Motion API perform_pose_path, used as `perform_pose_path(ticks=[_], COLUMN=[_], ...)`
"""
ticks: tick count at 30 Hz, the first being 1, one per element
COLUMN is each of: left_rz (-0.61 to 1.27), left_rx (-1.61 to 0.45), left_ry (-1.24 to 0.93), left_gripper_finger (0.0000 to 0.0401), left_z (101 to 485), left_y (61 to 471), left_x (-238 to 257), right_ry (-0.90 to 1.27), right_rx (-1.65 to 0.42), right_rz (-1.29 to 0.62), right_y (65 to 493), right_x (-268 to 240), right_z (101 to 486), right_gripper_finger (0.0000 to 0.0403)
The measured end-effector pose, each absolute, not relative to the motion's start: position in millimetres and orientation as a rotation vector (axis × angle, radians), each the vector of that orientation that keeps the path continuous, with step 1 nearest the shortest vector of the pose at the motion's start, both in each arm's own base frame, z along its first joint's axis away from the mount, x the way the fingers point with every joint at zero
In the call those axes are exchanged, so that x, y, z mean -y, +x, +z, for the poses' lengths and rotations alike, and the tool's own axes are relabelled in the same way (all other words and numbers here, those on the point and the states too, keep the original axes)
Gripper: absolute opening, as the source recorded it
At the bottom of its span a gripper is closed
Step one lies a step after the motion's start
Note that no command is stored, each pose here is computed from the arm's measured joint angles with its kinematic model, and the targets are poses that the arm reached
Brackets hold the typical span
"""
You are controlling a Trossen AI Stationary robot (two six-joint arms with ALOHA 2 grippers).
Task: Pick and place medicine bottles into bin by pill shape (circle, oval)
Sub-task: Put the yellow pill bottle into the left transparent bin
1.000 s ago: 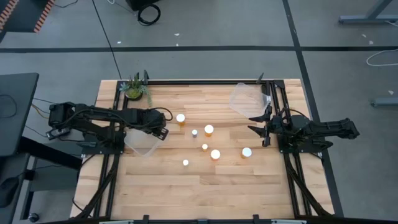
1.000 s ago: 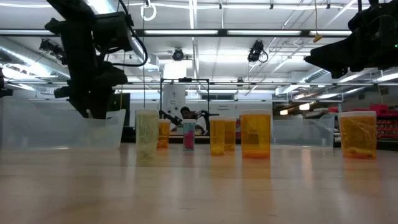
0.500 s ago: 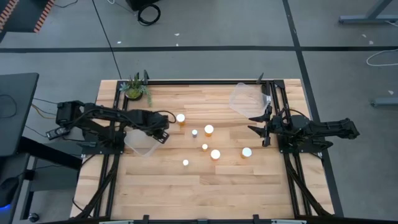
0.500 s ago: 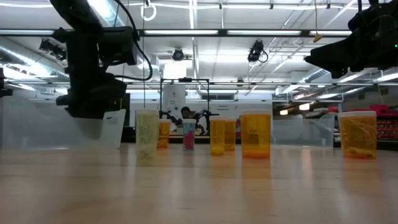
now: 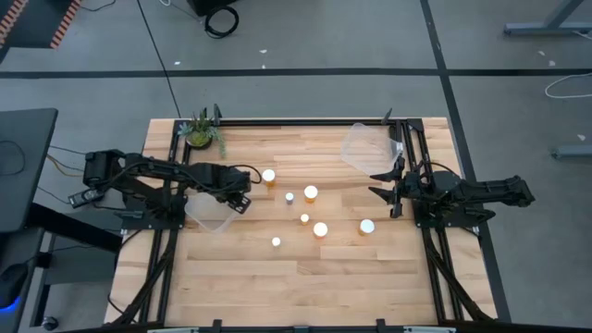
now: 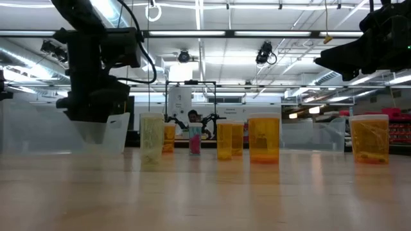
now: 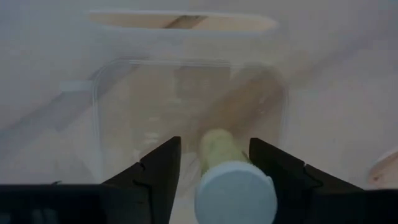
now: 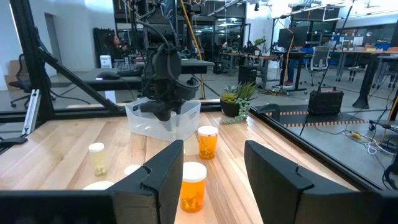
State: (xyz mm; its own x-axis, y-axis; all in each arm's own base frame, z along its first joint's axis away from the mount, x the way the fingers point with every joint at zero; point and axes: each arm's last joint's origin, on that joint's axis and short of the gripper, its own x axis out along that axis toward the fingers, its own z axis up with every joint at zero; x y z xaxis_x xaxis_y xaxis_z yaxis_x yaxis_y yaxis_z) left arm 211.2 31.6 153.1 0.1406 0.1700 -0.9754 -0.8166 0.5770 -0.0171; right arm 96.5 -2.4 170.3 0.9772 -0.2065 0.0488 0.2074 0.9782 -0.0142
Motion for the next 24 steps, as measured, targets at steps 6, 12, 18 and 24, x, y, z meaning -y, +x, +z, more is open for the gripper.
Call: perform_pose_path(ticks=[6, 12, 18, 24], left_rz=[0.771, 0.741, 0.746, 0.709], left_rx=[-1.252, -1.288, -1.302, -1.346], left_ry=[-0.671, -0.703, -0.702, -0.749], left_gripper_finger=[0.0235, 0.0250, 0.0249, 0.0251], left_z=[153.1, 152.9, 152.9, 152.5], left_y=[210.5, 208.9, 207.5, 205.4], left_x=[-30.7, -29.0, -28.8, -26.6], right_ry=[-0.019, -0.019, -0.019, -0.019], right_rx=[0.048, 0.048, 0.048, 0.048], right_rz=[-0.209, -0.209, -0.208, -0.209], right_y=[96.5, 96.5, 96.5, 96.5], right_x=[2.4, 2.4, 2.4, 2.4], right_z=[170.4, 170.3, 170.5, 170.5], right_gripper_finger=[0.0178, 0.0178, 0.0178, 0.0178])
